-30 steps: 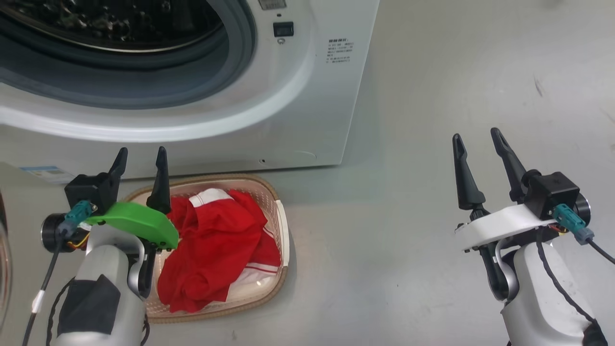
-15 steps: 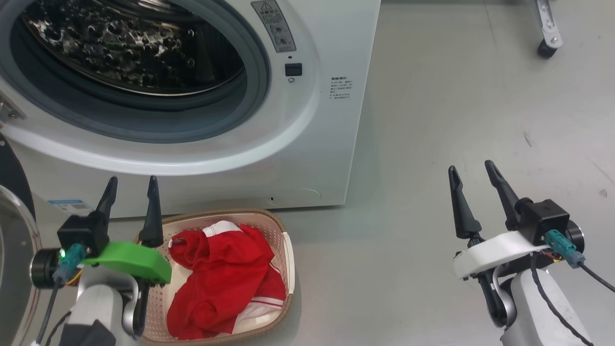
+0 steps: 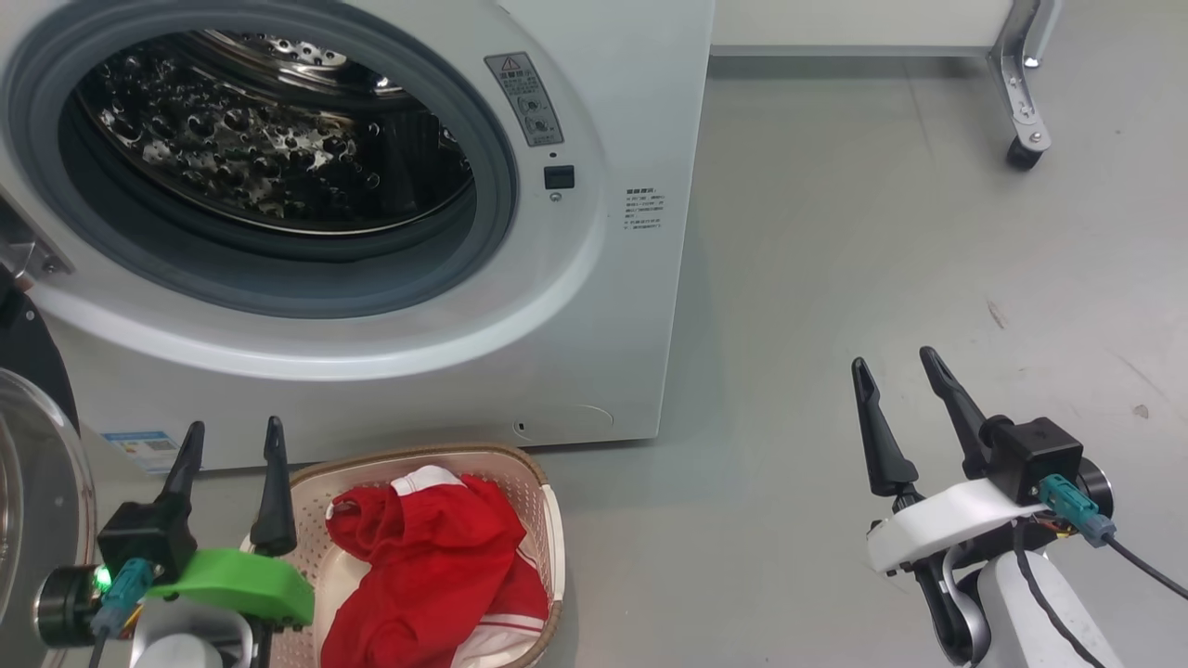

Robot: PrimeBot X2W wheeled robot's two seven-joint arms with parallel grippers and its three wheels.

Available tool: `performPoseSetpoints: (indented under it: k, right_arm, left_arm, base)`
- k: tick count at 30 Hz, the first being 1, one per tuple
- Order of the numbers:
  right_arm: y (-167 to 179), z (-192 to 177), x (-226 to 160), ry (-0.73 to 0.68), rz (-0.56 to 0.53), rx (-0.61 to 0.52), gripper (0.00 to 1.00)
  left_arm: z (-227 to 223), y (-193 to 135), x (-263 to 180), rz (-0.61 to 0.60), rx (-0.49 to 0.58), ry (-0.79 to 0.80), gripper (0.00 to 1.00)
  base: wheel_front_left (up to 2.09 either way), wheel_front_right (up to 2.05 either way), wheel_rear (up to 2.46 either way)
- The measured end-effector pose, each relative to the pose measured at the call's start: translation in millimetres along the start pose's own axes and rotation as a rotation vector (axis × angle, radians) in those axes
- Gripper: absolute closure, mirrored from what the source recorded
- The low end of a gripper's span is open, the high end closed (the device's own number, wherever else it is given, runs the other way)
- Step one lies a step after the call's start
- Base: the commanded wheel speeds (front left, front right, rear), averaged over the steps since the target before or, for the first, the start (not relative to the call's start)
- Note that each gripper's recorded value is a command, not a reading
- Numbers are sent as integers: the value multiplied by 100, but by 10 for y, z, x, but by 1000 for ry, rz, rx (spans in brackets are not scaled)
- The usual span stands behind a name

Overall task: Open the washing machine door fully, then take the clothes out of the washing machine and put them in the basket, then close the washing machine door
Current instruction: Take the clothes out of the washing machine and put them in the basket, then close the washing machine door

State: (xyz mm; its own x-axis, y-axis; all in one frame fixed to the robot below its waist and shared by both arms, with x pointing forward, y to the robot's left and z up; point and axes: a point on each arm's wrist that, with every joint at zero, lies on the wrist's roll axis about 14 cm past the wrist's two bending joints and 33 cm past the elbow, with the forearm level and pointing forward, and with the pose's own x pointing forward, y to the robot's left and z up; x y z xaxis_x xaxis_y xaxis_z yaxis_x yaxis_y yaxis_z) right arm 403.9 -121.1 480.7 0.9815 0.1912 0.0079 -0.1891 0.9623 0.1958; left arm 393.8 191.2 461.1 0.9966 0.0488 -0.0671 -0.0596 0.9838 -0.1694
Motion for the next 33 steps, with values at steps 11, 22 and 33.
performPoseSetpoints:
  k: [11,22,33]
  right_arm:
    - [-107,42,-145,-10,-49,-8,0]
    - [-142,39,-192,-10,-67,-10,0]
    - [-134,35,-187,-9,-65,-9,0]
  left_arm:
    - [66,49,-173,19,7,-25,0]
    - [112,27,-229,11,13,-42,0]
    - [130,0,-252,1,16,-49,0]
  base:
    - [0,0,0]
    - [0,0,0]
    - [0,0,0]
